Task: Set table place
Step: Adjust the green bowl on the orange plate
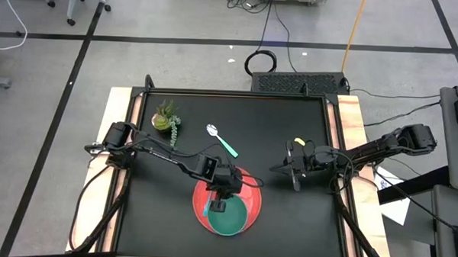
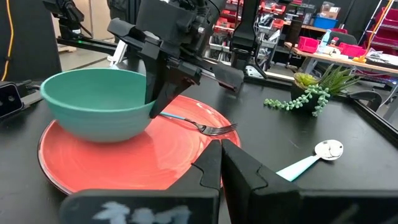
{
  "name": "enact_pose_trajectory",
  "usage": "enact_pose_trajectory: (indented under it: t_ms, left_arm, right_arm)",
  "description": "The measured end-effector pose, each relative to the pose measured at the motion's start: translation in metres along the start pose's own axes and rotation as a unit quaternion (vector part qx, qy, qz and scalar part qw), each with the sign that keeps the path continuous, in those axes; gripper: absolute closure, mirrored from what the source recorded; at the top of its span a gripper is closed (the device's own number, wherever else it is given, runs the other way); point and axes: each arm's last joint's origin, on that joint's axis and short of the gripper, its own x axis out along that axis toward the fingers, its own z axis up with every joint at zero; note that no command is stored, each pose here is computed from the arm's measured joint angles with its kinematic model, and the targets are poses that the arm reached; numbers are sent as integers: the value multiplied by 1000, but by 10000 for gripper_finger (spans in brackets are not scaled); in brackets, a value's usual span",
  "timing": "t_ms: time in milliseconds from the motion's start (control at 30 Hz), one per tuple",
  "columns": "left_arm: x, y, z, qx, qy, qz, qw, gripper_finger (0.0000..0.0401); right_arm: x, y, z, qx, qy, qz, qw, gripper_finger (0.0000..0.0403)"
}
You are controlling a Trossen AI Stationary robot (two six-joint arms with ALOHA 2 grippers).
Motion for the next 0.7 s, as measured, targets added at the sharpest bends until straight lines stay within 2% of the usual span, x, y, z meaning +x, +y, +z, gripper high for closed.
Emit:
enact_pose_trajectory:
  t_ms: [133, 367, 567, 700]
  left_arm:
    - [0, -1, -1, 10, 3, 3, 1000, 392]
    - [-1, 0, -2, 10, 7, 23, 1000, 378]
    - [-2, 2, -1, 8, 5, 39, 999, 394]
    - [-2, 4, -1, 10, 6, 61, 998, 379]
  right_arm:
    - [0, 0, 0, 0, 0, 0, 1000, 403]
    - [0, 0, 0, 0, 0, 0, 1000, 403]
    - [0, 0, 0, 0, 0, 0, 1000, 403]
    - [0, 0, 0, 0, 0, 0, 1000, 403]
